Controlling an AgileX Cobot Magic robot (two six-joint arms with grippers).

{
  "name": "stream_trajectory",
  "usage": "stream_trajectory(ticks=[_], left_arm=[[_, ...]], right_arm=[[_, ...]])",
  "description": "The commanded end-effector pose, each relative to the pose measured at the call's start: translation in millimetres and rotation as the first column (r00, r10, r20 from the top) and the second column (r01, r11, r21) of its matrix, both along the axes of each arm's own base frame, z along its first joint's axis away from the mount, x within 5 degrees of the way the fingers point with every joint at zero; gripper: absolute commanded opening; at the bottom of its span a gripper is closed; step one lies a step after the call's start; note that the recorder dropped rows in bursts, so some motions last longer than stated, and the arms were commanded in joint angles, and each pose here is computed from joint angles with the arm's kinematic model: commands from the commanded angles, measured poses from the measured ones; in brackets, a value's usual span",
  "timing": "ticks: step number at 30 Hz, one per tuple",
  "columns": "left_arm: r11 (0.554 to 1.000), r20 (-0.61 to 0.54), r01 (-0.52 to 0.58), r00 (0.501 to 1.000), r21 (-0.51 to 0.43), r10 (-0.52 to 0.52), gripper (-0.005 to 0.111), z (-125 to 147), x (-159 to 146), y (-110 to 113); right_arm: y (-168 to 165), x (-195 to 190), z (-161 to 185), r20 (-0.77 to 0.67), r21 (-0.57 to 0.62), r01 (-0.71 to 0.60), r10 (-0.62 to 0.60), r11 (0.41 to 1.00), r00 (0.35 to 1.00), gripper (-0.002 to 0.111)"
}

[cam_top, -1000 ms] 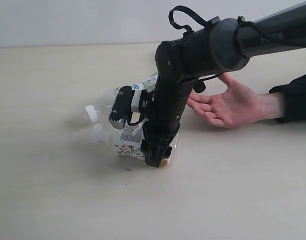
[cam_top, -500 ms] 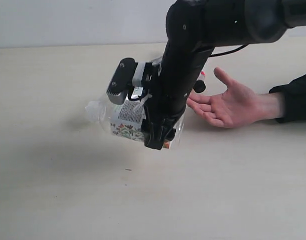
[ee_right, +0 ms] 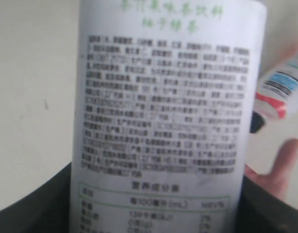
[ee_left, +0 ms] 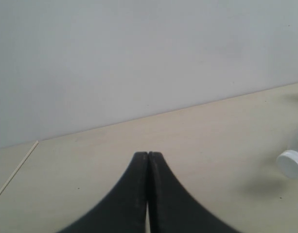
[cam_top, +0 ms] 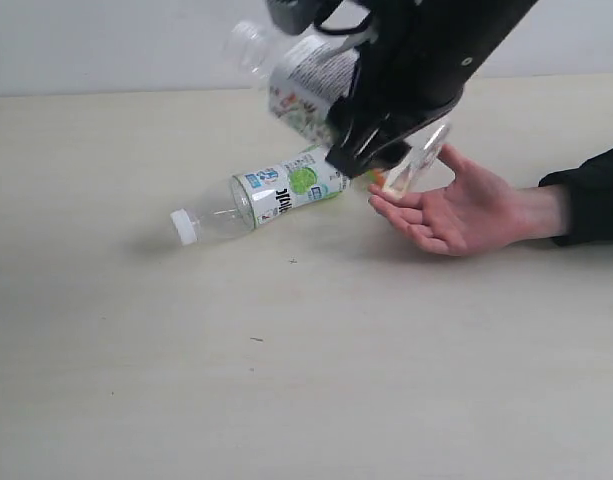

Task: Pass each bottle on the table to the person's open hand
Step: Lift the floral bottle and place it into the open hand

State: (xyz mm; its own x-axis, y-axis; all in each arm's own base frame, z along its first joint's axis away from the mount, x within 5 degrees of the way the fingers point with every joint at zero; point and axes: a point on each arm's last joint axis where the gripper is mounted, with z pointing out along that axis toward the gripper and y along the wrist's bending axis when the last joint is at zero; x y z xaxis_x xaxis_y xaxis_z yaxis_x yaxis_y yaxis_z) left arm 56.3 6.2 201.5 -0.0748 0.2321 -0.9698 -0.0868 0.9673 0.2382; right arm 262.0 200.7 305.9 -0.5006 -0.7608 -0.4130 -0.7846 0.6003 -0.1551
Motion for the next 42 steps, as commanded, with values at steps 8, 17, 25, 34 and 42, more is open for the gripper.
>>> stream_trajectory(ticks=[8,17,25,34,42], left_arm=[[1.000,0.008,0.005,1.000,0.001,-0.005,0.000,-0.3,-0.2,-0.3],[1.000,0.008,0.005,1.000,0.001,-0.005,0.000,-0.3,-0.2,-0.3],[1.000,0.008,0.010,1.000,0.001,-0.010,0.000,-0.3,-0.2,-0.6],[1.000,0.008,0.010,1.000,0.001,-0.010,0.000,-0.3,-0.2,-0.6],[1.000,0.008,0.010,1.000,0.001,-0.010,0.000,-0.3,-0.2,-0.6]], right_arm=[[-89.9,38.3,-8.2,-0.044,-0.011,0.420,-0.420,0.908,0.907,0.000],[-101.5,43.0,-57.3,-0.124,0.027,0.487,-0.480,0.873,0.868,0.000],[-99.4,49.4,-95.6,-0.166,-0.014,0.494,-0.489,0.869,0.856,0.000],[-96.2,59.5,-146.3,-0.257,-0.118,0.485,-0.499,0.866,0.828,0.000],[-96.5,58.4,-150.0,-0.274,-0.137,0.482,-0.501,0.865,0.821,0.057]])
